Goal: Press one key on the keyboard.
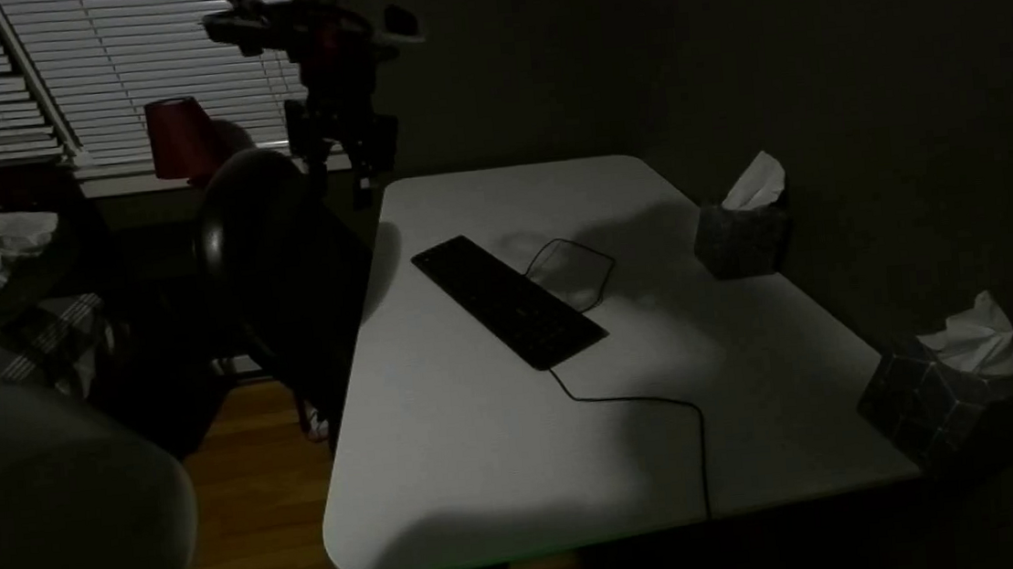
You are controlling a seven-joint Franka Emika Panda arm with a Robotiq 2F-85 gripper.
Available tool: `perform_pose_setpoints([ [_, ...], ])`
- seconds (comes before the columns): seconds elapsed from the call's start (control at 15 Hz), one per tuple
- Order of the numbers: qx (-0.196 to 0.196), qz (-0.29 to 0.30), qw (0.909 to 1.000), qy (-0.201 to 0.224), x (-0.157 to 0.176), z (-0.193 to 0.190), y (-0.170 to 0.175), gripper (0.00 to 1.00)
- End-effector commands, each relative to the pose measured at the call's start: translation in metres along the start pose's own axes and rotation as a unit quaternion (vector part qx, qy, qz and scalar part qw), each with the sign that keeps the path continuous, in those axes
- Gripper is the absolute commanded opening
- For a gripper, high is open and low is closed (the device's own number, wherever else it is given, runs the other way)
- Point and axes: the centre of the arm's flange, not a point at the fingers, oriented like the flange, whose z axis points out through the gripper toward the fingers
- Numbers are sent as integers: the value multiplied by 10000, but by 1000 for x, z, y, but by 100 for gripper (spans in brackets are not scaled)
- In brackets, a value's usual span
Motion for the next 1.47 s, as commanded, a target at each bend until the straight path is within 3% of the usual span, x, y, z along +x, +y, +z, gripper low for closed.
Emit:
perform_pose_setpoints([
  [0.0,636,289,9976,3,70,7,-3,42],
  [0.2,875,582,9943,181,114,17,7,18],
  [0.4,954,881,9911,293,152,26,24,0],
  [0.67,943,1315,9868,1,187,49,50,0],
  [0.73,832,1071,9905,202,162,41,46,1],
  [1.13,858,1230,9886,99,181,55,54,1],
  [1.4,907,1450,9853,-16,215,84,53,0],
])
